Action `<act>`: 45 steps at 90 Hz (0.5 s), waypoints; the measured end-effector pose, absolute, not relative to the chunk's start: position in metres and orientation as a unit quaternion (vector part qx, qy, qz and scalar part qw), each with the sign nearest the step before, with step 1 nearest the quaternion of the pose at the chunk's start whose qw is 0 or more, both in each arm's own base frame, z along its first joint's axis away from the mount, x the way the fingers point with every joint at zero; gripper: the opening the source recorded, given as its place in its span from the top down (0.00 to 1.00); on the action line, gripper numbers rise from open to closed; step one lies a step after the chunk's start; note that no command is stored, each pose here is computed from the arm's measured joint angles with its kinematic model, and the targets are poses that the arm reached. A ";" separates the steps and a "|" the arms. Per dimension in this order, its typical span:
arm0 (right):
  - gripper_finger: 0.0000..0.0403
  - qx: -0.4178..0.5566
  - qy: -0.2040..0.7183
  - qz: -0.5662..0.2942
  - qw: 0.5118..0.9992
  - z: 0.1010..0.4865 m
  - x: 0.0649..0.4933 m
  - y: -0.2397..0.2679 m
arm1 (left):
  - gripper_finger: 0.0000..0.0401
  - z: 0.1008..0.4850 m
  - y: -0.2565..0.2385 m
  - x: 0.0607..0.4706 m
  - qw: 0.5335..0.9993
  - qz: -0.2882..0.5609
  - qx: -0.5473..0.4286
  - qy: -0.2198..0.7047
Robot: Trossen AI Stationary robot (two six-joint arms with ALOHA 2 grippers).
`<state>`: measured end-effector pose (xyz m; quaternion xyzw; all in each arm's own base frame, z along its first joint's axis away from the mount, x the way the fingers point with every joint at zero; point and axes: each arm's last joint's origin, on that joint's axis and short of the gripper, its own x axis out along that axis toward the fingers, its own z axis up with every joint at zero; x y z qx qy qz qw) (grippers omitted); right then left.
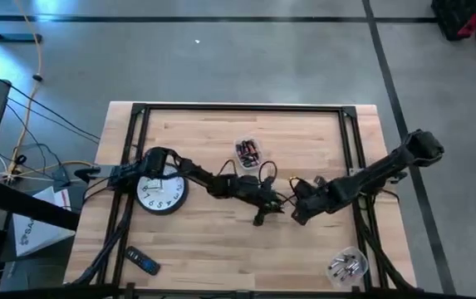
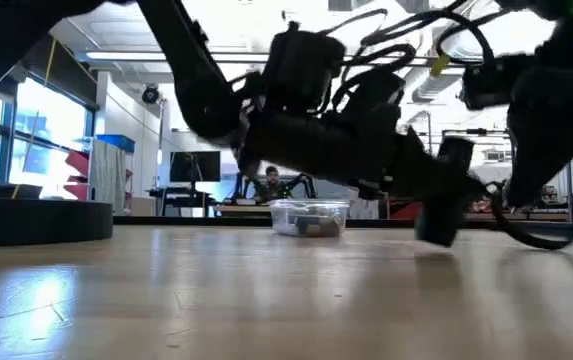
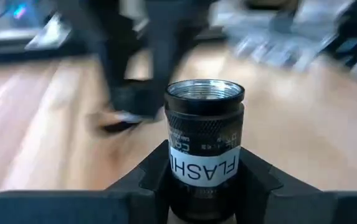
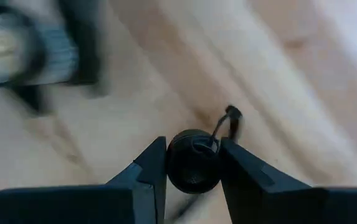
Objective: Insert battery
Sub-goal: Open the lid of the black flashlight
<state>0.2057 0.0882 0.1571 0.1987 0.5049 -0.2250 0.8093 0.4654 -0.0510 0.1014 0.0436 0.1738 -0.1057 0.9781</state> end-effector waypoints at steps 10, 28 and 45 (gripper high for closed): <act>0.78 0.208 0.471 -0.211 0.831 0.146 0.205 0.089 | 0.76 0.116 -0.059 0.455 0.965 -0.058 0.073 0.244; 0.78 0.179 0.428 -0.212 0.860 0.135 0.203 0.085 | 0.76 0.125 -0.077 0.440 0.944 -0.013 0.097 0.316; 0.70 0.166 0.393 -0.196 0.883 0.135 0.206 0.085 | 0.74 0.113 -0.087 0.441 0.947 0.010 0.074 0.313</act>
